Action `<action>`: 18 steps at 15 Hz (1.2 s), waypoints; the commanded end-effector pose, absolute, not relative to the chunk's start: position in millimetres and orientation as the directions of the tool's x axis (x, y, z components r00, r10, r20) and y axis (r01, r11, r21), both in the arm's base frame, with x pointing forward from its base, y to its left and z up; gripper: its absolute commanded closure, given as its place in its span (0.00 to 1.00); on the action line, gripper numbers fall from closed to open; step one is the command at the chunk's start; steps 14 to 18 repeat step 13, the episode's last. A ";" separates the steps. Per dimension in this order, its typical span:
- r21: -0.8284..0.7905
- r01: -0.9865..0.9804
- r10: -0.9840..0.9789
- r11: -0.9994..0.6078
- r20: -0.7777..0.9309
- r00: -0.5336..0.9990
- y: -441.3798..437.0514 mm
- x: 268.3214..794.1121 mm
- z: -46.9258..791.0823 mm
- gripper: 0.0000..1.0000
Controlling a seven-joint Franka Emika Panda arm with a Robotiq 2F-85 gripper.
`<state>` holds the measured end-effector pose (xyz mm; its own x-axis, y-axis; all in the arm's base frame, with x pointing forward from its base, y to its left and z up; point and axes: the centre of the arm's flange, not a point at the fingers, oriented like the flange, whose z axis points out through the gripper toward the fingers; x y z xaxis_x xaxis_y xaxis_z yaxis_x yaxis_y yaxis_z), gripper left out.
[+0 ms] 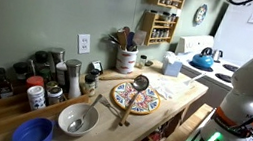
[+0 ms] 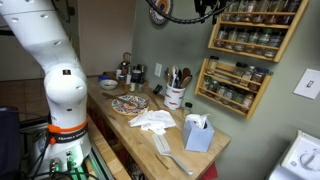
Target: Pick up the full spice bottle near the blue paper towels box and put it in the second top spice rack
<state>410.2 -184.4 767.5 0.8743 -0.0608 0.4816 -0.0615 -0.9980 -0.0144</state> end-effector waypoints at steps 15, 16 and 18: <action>-0.007 -0.123 -0.118 -0.992 0.334 0.935 -114.9 368.4 770.0 0.00; -0.007 -0.123 -0.118 -0.992 0.334 0.935 -114.9 368.4 770.0 0.00; -0.007 -0.123 -0.118 -0.992 0.334 0.935 -114.9 368.4 770.0 0.00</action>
